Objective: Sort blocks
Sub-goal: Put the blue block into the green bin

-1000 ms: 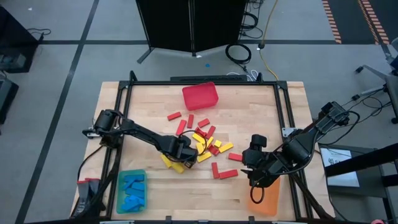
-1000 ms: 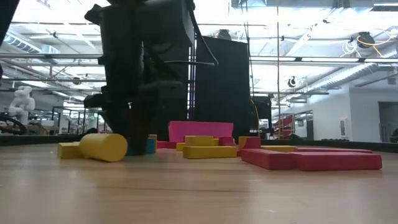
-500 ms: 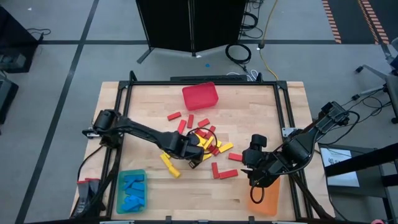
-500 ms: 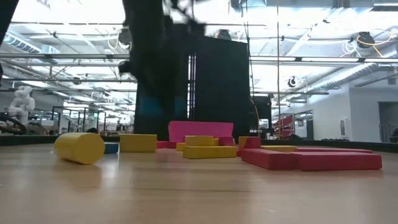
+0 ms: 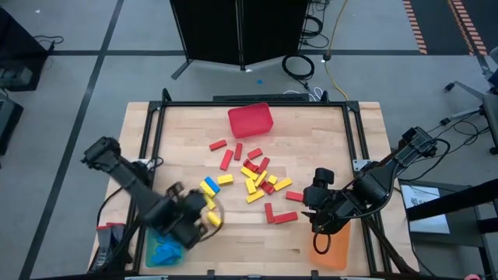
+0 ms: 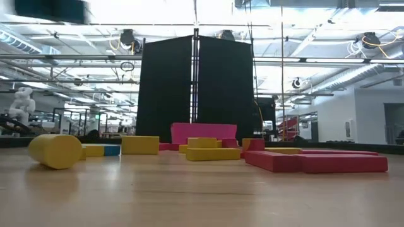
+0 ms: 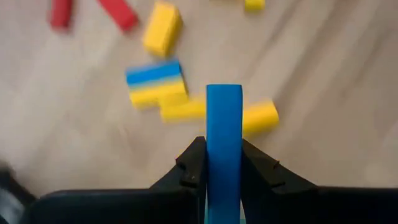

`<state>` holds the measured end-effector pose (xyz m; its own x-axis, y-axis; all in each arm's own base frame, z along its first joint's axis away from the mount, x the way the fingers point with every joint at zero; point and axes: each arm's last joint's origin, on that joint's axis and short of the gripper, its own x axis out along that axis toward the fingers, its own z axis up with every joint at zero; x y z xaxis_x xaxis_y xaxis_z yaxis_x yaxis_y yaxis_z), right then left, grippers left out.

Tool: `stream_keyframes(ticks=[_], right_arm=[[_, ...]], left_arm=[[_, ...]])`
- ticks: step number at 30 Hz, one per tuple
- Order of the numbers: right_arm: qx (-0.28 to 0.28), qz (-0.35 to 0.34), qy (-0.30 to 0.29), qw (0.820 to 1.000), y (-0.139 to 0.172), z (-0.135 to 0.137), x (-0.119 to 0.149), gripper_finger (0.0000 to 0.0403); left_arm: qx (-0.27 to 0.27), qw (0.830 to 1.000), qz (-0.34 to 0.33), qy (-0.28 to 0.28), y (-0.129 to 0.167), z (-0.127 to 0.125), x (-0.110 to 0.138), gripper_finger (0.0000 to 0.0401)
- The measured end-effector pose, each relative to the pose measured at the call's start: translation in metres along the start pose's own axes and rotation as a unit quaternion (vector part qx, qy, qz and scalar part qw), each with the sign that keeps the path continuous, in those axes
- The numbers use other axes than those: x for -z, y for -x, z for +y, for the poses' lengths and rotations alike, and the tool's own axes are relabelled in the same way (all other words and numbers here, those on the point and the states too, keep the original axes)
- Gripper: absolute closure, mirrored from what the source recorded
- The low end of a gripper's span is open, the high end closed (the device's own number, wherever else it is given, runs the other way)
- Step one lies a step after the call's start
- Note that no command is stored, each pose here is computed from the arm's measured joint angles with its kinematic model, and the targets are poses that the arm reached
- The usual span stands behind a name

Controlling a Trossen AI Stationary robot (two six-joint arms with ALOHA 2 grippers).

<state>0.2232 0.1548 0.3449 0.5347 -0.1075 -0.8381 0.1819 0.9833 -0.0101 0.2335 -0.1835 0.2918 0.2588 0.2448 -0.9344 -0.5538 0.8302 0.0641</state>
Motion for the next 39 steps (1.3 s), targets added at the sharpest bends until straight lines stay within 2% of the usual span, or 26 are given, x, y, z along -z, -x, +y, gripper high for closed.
stream_keyframes(ticks=[3,7,14,19,24,29,35,37,39], right_arm=[[0.0,0.0,0.002,1.0,0.0,0.0,0.0,0.0096],[0.0,0.0,0.002,1.0,0.0,0.0,0.0,0.0096],[-0.001,0.0,-0.002,1.0,0.0,0.0,0.0,0.0096],[-0.002,0.0,-0.003,1.0,0.0,0.0,0.0,0.0097],[-0.002,0.001,-0.003,1.0,0.0,0.0,0.0,0.0096],[-0.002,0.001,-0.003,1.0,0.0,0.0,0.0,0.0096],[-0.002,0.001,-0.003,1.0,0.0,0.0,0.0,0.0096],[-0.002,0.001,-0.003,1.0,0.0,0.0,0.0,0.0096],[-0.002,0.001,-0.003,1.0,0.0,0.0,0.0,0.0096]], left_arm=[[0.003,0.999,0.029,0.022,0.001,-0.006,0.033,0.0343],[-0.003,0.997,0.072,0.008,0.0,-0.011,0.07,0.0343],[0.002,0.994,0.108,-0.01,0.002,-0.009,0.12,0.0343],[0.009,0.992,0.122,-0.006,-0.008,-0.006,0.15,0.0343],[0.026,0.992,0.125,-0.008,-0.021,-0.006,0.165,0.0343],[0.018,0.992,0.123,-0.012,-0.03,-0.002,0.166,0.0343],[0.033,0.992,0.116,-0.035,-0.032,-0.005,0.162,0.0343],[0.037,0.992,0.116,-0.037,-0.032,-0.006,0.163,0.0329],[0.041,0.991,0.117,-0.044,-0.032,-0.007,0.163,0.0298]])
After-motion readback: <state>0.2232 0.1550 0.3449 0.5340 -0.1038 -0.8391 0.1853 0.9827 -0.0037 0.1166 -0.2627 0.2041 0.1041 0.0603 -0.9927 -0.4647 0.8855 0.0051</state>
